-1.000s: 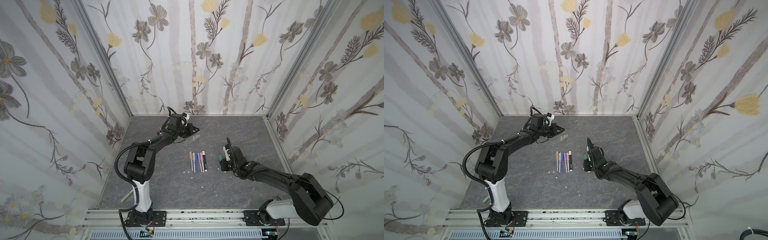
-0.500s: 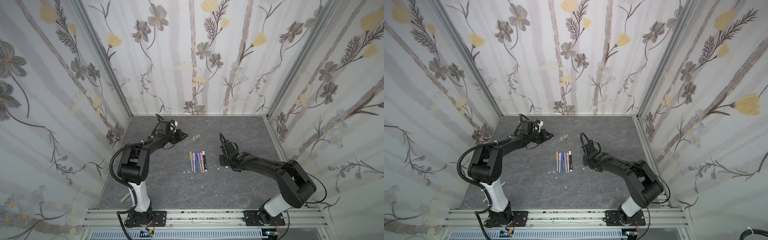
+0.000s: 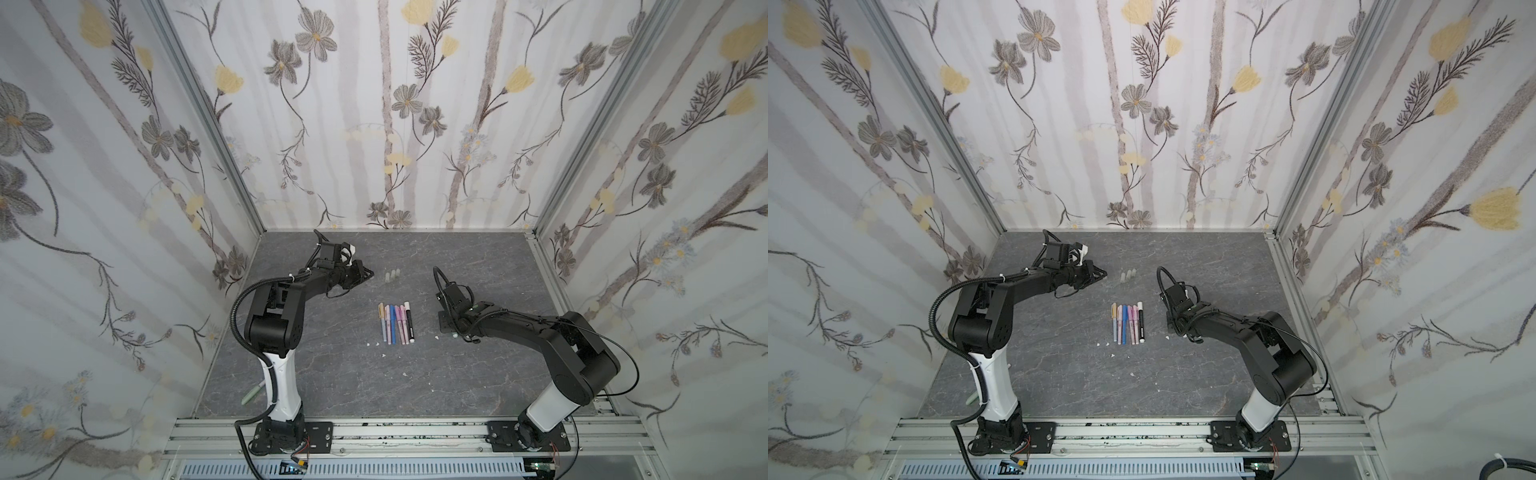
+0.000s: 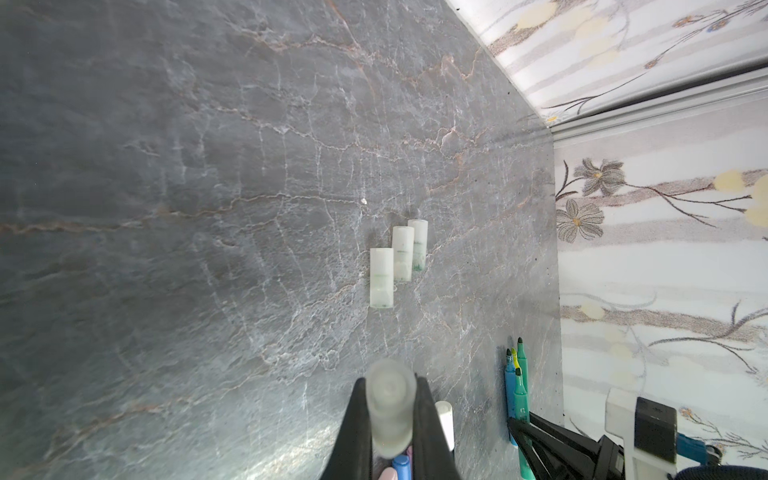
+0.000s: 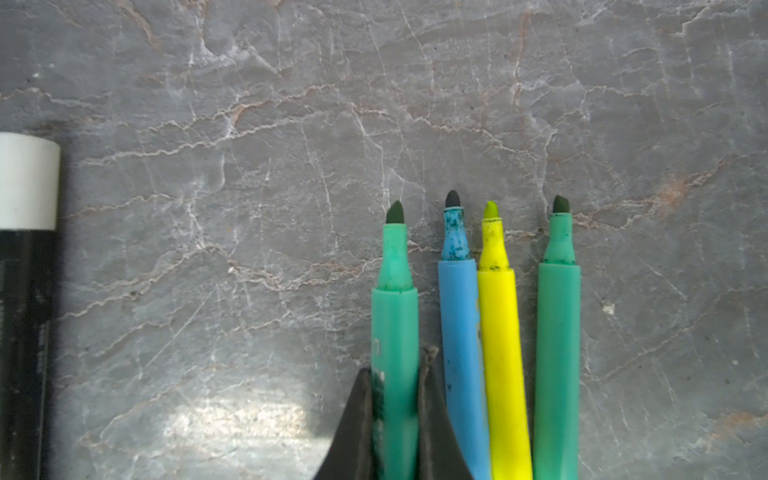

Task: Open the pen caps
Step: 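Lower the uncapped green highlighter beside the others while the left gripper holds the cap, then open the right gripper on the green highlighter while the left gripper drops its cap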

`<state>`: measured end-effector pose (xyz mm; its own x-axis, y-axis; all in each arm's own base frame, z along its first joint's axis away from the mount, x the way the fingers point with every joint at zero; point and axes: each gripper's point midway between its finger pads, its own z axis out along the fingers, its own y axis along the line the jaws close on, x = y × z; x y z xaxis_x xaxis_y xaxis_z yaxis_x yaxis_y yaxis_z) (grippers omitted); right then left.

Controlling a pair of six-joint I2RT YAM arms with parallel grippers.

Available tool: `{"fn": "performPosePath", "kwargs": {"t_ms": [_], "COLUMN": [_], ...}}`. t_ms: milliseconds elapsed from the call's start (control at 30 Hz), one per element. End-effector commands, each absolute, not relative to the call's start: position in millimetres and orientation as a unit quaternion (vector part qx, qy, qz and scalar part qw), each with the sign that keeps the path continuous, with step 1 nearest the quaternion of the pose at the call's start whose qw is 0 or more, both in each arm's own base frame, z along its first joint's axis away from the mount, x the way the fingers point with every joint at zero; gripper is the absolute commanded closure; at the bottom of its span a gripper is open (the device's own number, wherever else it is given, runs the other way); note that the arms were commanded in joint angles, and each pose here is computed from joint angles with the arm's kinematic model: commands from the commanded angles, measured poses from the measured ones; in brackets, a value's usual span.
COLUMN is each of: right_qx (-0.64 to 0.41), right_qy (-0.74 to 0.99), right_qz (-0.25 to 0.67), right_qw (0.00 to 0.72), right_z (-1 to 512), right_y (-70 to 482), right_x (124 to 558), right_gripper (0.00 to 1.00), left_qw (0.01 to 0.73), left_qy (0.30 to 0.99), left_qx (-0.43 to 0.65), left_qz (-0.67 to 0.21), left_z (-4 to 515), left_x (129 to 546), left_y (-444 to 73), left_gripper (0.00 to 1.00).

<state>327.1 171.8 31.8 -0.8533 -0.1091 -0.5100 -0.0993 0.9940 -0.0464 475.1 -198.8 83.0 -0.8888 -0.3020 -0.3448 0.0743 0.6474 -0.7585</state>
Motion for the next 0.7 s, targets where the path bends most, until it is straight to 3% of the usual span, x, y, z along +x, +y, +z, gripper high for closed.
{"fn": "performPosePath", "kwargs": {"t_ms": [0, 667], "right_qx": [-0.05, -0.057], "right_qy": [0.963, 0.96], "right_qz": [-0.025, -0.058], "right_qw": [0.264, 0.268], "right_z": [30.5, 31.6], "right_y": [167.7, 163.8], "right_x": [328.3, 335.3], "right_gripper": [0.9, 0.78], "left_qw": [0.237, 0.236], "left_qy": [0.878, 0.878], "left_qx": [-0.055, -0.059], "left_qz": [-0.413, -0.412], "left_z": [84.7, 79.9], "left_x": [477.4, 480.9], "left_y": [-198.8, -198.7], "left_gripper": [1.0, 1.0]}}
